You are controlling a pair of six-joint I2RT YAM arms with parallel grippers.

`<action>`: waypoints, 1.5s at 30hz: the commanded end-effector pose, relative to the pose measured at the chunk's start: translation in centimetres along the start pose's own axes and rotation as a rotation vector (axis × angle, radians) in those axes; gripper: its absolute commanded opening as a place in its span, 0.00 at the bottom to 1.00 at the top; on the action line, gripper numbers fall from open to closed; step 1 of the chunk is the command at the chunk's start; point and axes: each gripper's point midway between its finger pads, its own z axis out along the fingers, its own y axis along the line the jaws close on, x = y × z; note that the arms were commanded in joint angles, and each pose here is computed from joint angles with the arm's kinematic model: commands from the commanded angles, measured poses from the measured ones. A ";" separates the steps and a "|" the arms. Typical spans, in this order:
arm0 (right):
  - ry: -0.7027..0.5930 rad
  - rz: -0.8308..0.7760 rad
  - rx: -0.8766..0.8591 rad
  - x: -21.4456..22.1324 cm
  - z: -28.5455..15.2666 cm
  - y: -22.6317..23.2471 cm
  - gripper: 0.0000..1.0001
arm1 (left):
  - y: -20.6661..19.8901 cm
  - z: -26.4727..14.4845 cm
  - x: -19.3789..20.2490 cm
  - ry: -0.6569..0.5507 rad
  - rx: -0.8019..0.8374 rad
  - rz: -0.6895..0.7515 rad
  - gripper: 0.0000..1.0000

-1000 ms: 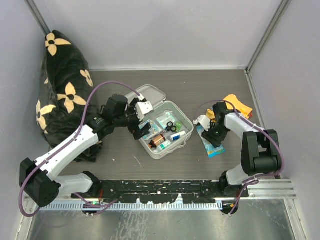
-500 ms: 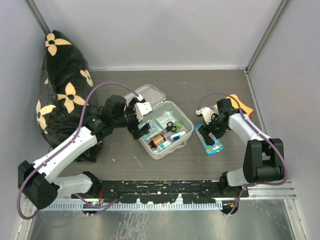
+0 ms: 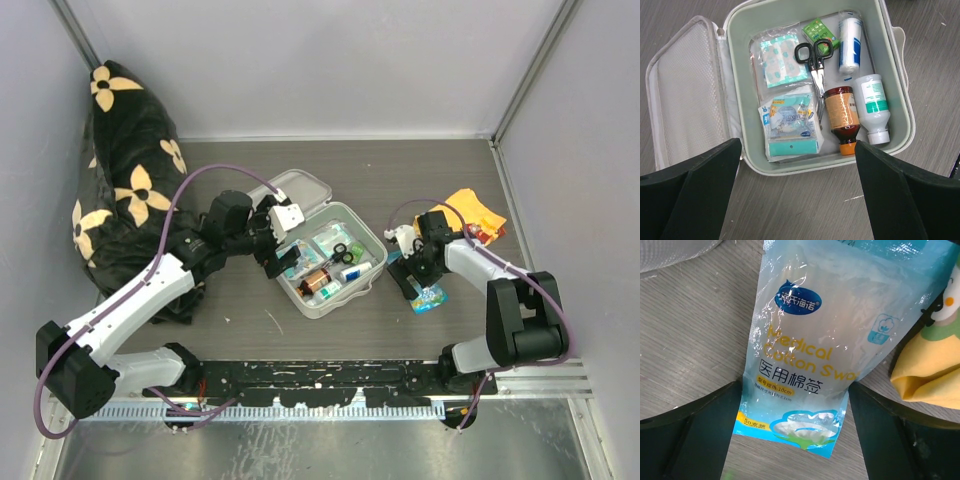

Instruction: Organize the medicine kit

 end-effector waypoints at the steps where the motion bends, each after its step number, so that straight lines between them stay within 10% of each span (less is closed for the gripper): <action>1: 0.044 -0.020 0.113 0.9 0.7 -1.9 0.91 | 1.1 -0.4 -1.6 -0.059 -0.044 0.050 0.98; 15: -0.052 -0.027 0.176 -0.7 -3.6 -4.1 0.52 | 2.3 0.0 -3.0 -0.058 -0.071 0.041 0.98; 45: -1.001 -0.095 -0.142 -24.6 -23.0 8.3 0.51 | 2.8 3.0 -18.0 -0.330 0.121 -0.666 0.94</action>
